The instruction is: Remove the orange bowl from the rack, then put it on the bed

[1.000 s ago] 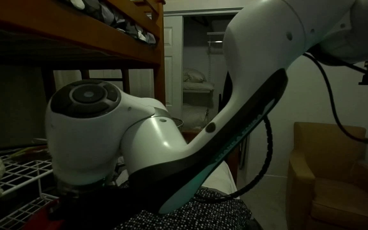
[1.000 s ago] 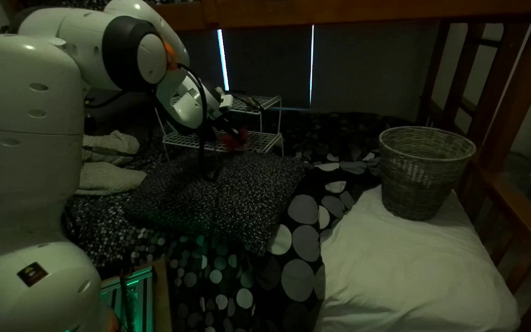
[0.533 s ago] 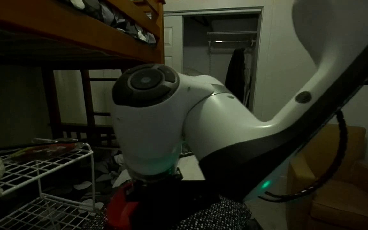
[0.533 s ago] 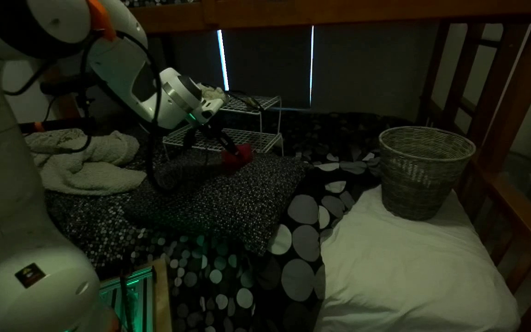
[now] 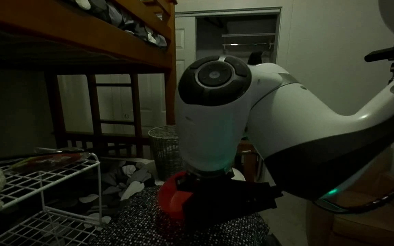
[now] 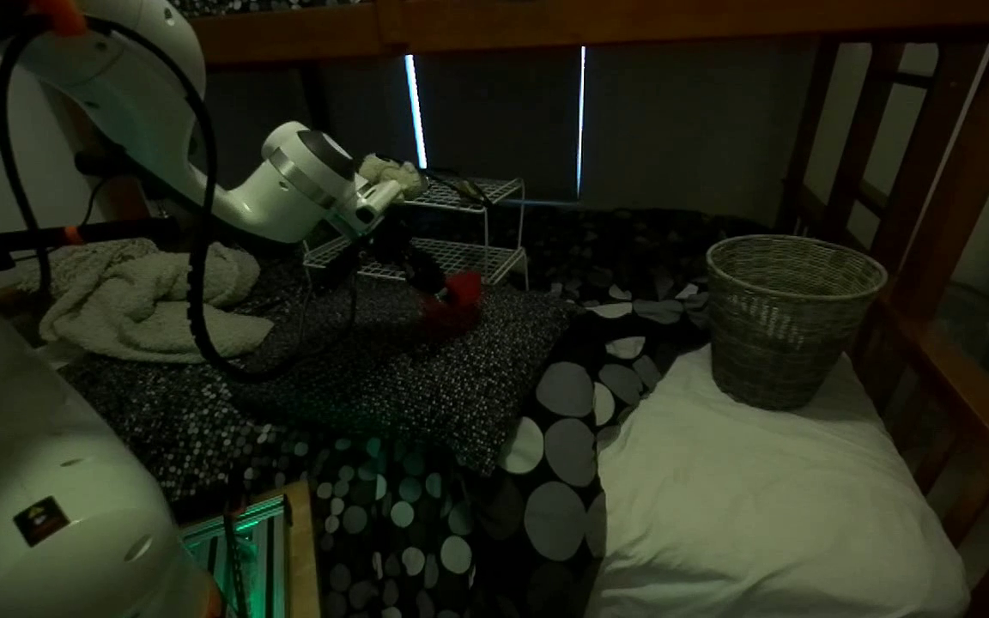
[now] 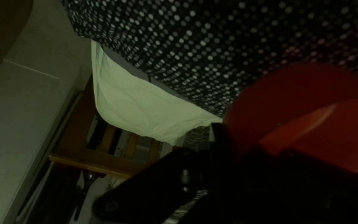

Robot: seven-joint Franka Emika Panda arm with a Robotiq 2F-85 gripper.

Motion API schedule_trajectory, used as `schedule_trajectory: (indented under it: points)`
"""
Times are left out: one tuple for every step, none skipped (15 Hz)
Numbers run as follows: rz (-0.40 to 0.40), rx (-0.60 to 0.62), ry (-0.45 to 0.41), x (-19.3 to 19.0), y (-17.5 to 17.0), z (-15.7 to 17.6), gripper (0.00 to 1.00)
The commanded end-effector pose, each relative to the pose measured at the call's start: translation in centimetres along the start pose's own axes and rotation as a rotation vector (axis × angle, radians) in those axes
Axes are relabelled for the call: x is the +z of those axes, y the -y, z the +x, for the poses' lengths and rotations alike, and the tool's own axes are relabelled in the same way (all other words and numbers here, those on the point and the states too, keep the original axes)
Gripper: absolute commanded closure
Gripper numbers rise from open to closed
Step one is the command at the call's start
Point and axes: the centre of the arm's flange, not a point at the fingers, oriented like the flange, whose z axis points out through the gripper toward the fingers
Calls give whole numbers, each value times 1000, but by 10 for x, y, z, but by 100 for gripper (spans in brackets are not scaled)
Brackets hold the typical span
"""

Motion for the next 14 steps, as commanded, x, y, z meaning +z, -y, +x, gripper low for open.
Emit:
schedule_trajectory:
  points:
    - [-124,155,-3,33,-46,37,99]
    - [-165,192,2,49,-62,47,99]
    - [-207,228,13,66,-76,56,99]
    - [-248,269,35,89,-88,65,99]
    - [-290,307,48,107,-98,75,99]
    - [-322,350,79,125,-110,84,99]
    - [-330,383,114,141,-119,94,99]
    - [-332,384,123,157,-127,107,99]
    - [-346,379,126,168,-138,114,99]
    - [-345,395,160,179,-146,126,99]
    - [-350,378,122,159,-141,111,94]
    - [-354,388,135,170,-148,118,94]
    - [-357,392,143,176,-151,122,94]
    - [-359,395,146,180,-152,124,94]
